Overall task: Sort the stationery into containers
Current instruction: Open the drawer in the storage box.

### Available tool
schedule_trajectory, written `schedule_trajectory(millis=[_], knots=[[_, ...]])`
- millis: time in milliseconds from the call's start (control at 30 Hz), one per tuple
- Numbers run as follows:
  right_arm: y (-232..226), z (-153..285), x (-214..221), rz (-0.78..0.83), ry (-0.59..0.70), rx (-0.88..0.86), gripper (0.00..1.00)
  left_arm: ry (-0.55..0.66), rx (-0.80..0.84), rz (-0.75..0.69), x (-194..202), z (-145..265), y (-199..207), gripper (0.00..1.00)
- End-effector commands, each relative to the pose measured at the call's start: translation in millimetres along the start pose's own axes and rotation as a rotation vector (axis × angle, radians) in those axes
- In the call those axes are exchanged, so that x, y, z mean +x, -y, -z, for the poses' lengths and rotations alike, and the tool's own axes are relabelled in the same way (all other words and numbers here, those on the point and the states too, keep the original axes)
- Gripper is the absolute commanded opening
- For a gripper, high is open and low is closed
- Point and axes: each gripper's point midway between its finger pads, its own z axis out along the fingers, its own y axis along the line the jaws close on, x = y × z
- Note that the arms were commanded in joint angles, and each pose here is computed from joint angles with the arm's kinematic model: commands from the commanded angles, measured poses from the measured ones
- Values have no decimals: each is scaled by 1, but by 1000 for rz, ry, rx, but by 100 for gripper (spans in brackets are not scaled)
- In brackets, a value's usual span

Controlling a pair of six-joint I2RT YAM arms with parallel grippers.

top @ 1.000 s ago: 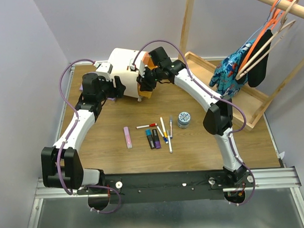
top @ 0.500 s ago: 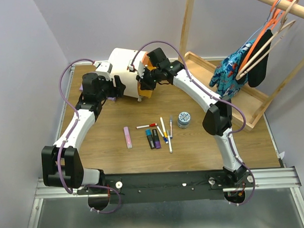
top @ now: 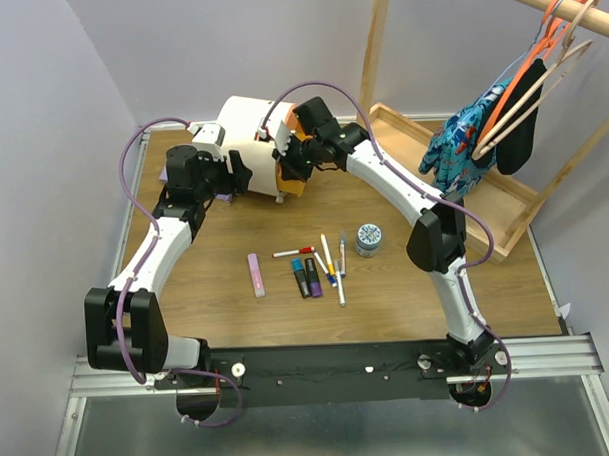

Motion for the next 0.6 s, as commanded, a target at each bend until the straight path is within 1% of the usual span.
schedule_trajectory(millis=[0,167,400,567], knots=[[-4,6,21,-51,-91,27,0,26,-20,-1,-4,-3,-6,78],[-10,6,31,-83,-119,18,1,25,-21,-1,-3,-3,-6,78],[-15,17,44,-59,-163,23,0,25,-20,-1,-2,-3,-6,78],[-12,16,42,-49,-155,29,1,29,-19,-4,-3,-4,-6,78]])
